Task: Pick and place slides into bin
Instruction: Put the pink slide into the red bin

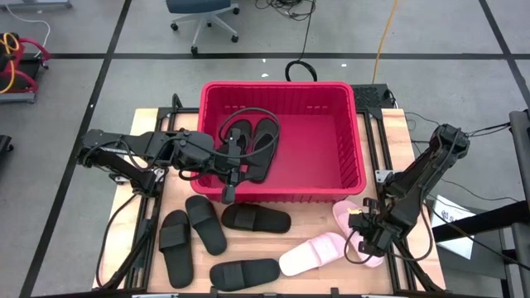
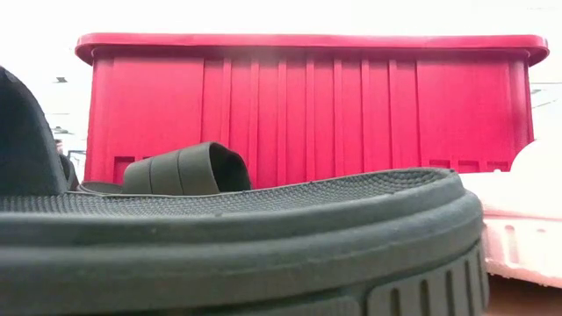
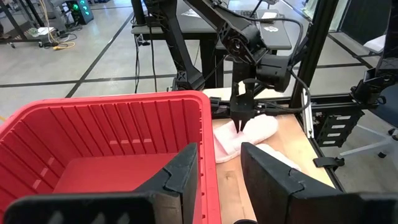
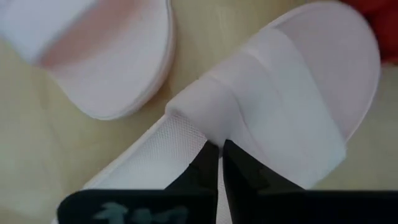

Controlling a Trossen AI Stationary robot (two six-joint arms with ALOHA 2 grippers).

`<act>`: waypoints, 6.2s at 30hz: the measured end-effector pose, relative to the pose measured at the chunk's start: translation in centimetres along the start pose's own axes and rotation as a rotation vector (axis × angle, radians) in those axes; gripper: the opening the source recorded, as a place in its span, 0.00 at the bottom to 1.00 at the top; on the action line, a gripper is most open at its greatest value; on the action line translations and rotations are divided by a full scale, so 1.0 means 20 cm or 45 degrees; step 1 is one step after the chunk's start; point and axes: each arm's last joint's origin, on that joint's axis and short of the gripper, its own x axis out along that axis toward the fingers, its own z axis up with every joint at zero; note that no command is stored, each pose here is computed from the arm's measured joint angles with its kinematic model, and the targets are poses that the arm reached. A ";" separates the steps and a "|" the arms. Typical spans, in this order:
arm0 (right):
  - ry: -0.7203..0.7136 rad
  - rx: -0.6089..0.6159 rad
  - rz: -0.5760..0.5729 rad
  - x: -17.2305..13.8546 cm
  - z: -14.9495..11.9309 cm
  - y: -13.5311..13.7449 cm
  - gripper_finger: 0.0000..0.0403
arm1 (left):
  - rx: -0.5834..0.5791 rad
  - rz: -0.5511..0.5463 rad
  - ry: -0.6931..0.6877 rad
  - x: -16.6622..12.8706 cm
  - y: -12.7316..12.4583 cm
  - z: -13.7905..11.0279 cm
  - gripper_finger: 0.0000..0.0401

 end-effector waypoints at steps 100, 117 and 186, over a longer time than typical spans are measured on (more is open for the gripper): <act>-0.789 0.050 -0.664 -1.00 0.94 -0.64 0.00 | 0.053 0.000 0.027 0.00 0.00 -0.01 0.30; -0.511 0.337 -0.816 -0.44 0.92 -0.91 0.00 | 0.110 -0.001 0.027 0.00 0.00 -0.01 0.30; 0.091 0.309 -0.817 -0.02 0.95 -1.06 0.00 | 0.175 -0.002 0.027 0.00 0.00 -0.01 0.30</act>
